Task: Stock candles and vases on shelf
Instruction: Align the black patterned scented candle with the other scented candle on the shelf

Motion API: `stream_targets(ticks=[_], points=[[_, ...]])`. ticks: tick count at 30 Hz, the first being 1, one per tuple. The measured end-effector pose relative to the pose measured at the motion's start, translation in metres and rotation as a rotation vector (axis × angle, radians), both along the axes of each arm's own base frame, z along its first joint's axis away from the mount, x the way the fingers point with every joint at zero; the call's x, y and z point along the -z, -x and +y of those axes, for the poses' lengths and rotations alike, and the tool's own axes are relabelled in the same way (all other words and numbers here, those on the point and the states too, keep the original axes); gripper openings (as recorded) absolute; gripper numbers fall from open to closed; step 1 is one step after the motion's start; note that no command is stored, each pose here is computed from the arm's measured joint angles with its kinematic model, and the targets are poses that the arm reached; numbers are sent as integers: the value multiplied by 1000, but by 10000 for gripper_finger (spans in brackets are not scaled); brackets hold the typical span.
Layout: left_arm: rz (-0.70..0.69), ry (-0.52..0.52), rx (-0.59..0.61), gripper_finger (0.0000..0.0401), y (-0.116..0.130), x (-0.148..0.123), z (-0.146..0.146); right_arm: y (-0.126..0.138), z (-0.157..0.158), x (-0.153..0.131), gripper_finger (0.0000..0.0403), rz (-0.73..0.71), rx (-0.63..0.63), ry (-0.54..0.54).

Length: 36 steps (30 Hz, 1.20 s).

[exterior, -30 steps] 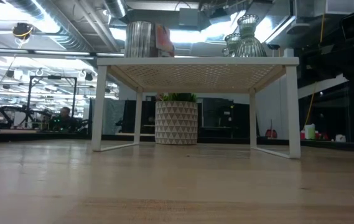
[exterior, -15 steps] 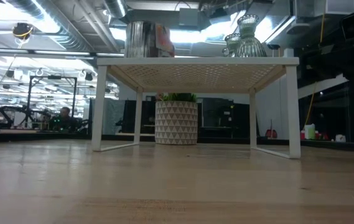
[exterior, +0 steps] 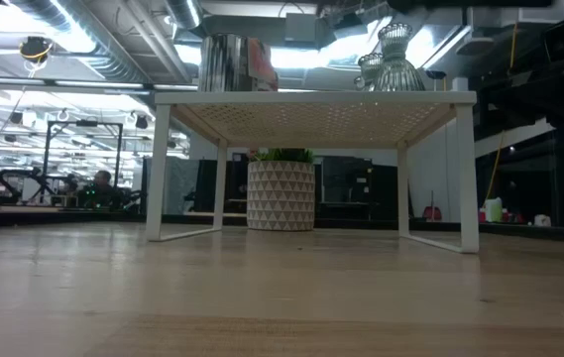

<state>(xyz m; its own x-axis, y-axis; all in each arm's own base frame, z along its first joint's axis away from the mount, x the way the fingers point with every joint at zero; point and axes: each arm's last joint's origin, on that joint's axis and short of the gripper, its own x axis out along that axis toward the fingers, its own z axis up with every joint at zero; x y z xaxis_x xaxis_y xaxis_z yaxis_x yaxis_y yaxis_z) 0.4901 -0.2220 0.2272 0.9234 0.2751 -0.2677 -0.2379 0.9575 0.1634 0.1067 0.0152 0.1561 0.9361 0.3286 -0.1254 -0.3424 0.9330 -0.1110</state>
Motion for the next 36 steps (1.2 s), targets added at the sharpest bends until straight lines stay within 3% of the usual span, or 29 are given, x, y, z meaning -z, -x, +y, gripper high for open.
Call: stream_targets(ticks=[9,12,22,30,36], points=[[-49,120,-6,397,-12,28,-1,0,0,0,124,0,0,0],[-23,150,41,397,-13,30,1,0,0,0,124,0,-1,0],[149,139,163,397,-8,59,-9,0,0,0,124,0,-1,0],[145,134,173,400,-11,99,-22,0,0,0,124,0,0,0],[143,137,171,400,-12,101,-20,0,0,0,124,1,0,0]])
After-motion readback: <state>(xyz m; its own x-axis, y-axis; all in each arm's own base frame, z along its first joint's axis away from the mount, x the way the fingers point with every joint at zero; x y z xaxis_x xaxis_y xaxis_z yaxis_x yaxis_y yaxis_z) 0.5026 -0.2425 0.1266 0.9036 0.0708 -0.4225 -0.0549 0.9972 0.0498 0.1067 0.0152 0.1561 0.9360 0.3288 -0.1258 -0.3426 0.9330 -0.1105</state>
